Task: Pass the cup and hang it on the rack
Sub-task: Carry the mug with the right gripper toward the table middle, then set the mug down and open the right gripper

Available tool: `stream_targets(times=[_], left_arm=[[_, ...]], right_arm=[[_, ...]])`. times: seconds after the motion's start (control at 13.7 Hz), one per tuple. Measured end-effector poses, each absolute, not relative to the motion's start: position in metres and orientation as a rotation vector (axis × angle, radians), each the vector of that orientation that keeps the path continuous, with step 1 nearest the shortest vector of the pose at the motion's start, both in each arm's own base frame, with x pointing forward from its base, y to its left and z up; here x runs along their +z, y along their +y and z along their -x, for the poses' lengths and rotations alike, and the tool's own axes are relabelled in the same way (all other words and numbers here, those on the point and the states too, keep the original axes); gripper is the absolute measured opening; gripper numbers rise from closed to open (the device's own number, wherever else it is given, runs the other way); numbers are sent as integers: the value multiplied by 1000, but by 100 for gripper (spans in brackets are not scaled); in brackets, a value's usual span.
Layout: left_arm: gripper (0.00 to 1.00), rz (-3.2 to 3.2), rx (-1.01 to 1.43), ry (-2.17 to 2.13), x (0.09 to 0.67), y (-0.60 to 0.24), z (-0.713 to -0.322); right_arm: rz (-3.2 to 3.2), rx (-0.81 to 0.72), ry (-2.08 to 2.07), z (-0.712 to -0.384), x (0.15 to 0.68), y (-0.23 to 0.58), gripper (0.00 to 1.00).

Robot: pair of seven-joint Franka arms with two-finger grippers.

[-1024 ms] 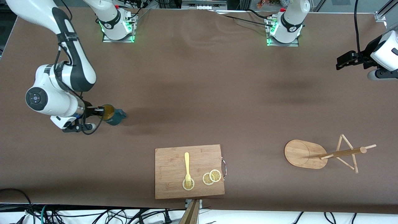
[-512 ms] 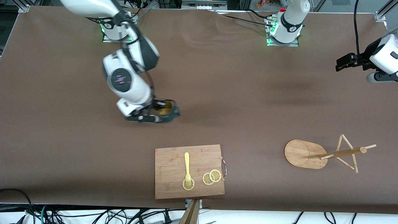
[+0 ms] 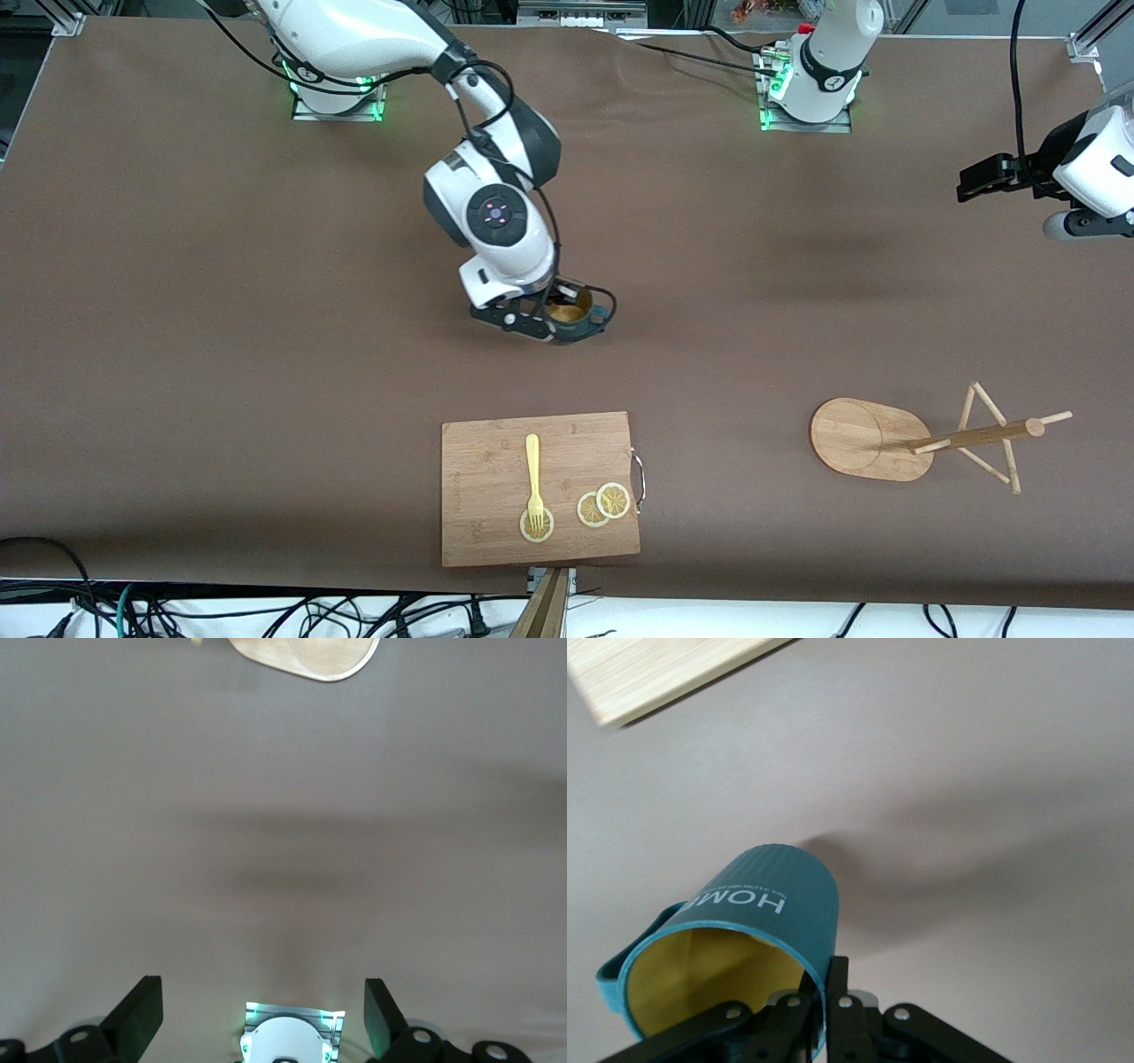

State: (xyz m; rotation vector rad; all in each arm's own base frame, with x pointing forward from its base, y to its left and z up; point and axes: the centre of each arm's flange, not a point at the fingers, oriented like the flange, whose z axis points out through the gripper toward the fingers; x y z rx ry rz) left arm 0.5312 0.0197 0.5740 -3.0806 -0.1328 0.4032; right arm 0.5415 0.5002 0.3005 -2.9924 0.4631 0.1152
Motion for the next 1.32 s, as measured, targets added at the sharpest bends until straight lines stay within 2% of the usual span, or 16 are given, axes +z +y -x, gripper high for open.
stream_targets(times=[0.29,0.73,0.88,1.02,1.17,1.32], left_arm=[[100,3062,497,-189,551,22,-538],[100,3036,549,-228,534,3,-544],[100,3032,568,-226,530,3,-544],[100,3036,603,-225,521,1,-541],[100,3042,564,-224,510,-1,-532],[100,3051,463,-212,499,-8,-506]], right_arm=[[2990,106,371,-500,290,548,4],[3022,154,327,-479,247,567,5],[3019,150,320,-478,248,570,19],[3023,151,325,-483,259,570,41],[3050,175,339,-498,296,566,62],[3086,211,306,-519,346,548,83]])
